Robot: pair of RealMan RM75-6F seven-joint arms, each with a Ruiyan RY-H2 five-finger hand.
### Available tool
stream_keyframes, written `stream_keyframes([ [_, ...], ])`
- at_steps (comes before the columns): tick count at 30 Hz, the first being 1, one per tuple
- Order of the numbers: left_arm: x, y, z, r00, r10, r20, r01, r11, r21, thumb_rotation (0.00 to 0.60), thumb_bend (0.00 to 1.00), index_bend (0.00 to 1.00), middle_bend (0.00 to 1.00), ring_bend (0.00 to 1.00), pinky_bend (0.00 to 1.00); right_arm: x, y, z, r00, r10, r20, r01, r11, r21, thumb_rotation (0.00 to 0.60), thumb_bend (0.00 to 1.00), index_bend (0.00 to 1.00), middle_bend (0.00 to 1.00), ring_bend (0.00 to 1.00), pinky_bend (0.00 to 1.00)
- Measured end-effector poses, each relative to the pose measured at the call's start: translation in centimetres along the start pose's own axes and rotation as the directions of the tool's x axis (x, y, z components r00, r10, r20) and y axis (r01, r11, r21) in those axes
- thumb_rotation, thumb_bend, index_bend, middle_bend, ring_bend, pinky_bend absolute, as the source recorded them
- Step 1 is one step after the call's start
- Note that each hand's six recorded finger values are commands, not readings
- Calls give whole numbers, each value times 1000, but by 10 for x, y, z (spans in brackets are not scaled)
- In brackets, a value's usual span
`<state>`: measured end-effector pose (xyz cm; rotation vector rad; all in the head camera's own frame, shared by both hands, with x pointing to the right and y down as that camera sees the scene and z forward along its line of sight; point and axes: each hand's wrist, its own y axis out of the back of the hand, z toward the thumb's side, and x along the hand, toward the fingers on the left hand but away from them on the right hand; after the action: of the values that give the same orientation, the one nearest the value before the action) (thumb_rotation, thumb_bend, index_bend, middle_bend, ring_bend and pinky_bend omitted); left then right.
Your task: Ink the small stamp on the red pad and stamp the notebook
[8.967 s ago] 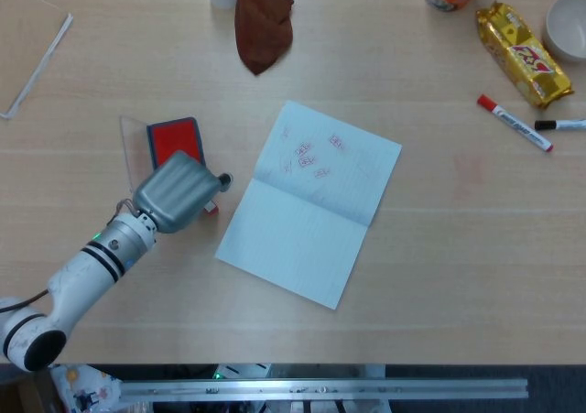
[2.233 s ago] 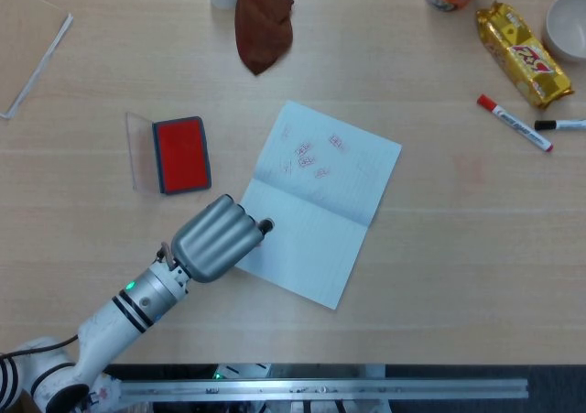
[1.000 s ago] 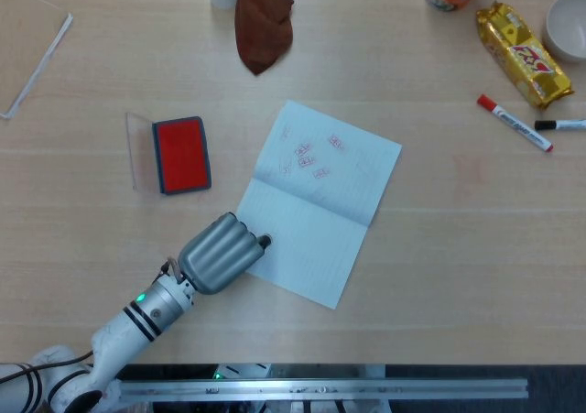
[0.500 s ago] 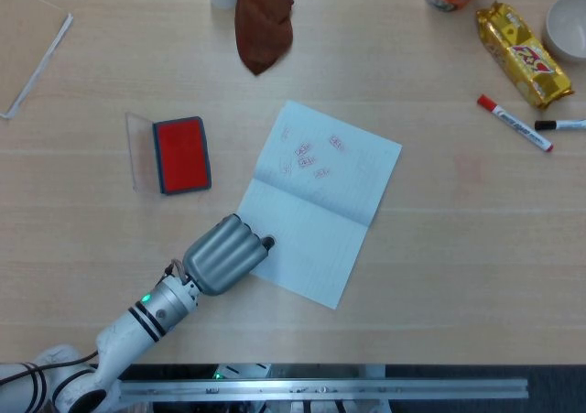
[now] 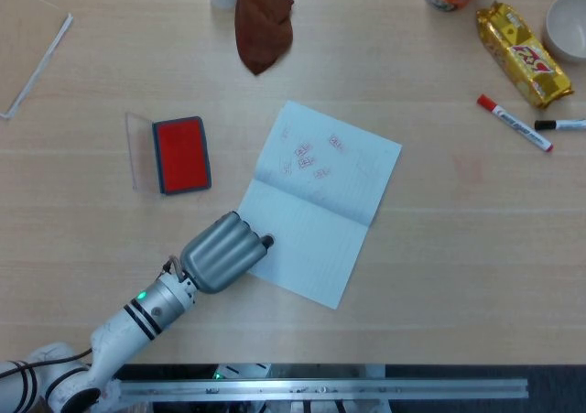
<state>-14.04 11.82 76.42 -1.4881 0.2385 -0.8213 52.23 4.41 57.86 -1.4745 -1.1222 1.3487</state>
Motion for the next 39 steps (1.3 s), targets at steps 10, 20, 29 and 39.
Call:
stream_keyframes([
  [10,-7,35,-39,995,78,-55,-78,997,-6,600,380,587,986,994,1000,-2,-2,3,1000,2,-9,-2,1000,-7,600,369,260,393,311,412],
  [20,-14,10,-58,995,20,-97,-21,1000,-4,600,380,571,983,992,1000,-2,-2,5,1000,5,-12,-5,1000,-5,600,369,260,393,311,412],
  [29,-21,-23,-68,990,-51,-132,51,999,-3,600,379,564,982,991,1000,-2,-2,8,1000,7,-14,-7,1000,-1,600,369,260,393,311,412],
  [39,-23,-33,-71,986,-73,-149,73,997,-5,600,379,523,982,990,1000,-2,-2,9,1000,8,-13,-8,1000,2,600,369,260,393,313,412],
])
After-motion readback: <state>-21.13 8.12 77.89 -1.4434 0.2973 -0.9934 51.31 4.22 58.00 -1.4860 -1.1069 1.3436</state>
